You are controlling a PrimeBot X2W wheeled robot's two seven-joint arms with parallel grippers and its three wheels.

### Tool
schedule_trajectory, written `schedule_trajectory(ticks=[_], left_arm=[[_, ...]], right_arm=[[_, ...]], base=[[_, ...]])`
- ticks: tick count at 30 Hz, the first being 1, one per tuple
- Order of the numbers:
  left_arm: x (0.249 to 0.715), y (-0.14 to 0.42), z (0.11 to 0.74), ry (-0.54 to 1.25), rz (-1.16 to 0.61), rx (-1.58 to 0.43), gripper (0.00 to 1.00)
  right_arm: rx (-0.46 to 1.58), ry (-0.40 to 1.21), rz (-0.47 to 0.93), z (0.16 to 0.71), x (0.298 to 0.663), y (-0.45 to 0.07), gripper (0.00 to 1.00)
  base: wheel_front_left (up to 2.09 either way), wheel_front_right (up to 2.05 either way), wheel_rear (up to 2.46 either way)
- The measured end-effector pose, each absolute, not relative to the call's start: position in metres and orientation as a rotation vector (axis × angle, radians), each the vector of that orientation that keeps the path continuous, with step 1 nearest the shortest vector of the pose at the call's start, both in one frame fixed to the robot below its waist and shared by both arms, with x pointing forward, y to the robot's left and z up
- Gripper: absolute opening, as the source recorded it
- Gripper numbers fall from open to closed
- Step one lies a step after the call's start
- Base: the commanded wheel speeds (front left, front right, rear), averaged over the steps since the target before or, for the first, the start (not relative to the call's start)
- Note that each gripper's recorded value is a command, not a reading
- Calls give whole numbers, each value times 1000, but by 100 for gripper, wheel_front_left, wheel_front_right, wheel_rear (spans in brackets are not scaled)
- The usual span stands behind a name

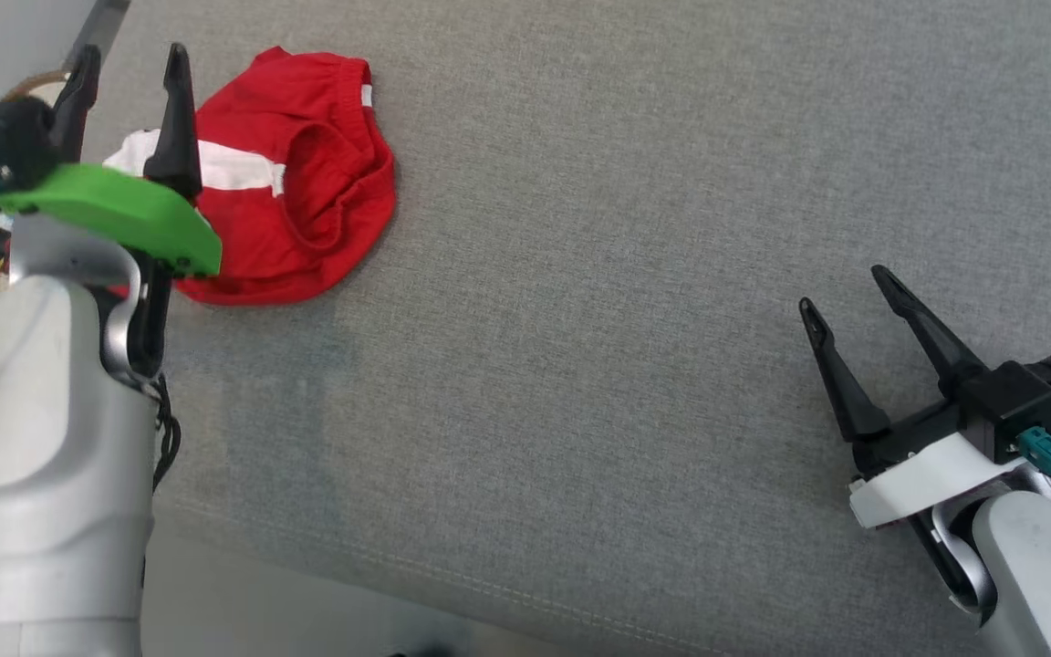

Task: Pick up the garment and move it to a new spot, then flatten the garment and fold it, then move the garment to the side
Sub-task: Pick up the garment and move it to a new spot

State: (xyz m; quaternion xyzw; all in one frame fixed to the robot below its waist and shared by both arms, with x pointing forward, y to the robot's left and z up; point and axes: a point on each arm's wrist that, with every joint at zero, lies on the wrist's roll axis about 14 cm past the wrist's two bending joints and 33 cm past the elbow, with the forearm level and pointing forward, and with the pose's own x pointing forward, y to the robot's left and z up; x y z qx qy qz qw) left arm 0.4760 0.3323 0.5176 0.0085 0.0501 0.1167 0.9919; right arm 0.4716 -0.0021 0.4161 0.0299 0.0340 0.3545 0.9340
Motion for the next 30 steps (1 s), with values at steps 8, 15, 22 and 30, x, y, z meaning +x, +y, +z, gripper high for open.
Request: schedule_trajectory(ticks=[8, 15, 22, 30], left_arm=[[523, 314, 407, 603, 178, -224, 100], [514, 304, 352, 767, 163, -260, 100], [516, 308, 333, 783, 171, -252, 0], [527, 309, 372, 546, 141, -199, 0]], right_arm=[[53, 81, 656, 388, 497, -29, 100], [51, 85, 605, 377, 505, -46, 100], [54, 89, 582, 370, 508, -54, 100], [62, 82, 564, 383, 506, -53, 100]], base=[[0, 0, 0], [0, 0, 0], [0, 0, 0], [0, 0, 0]])
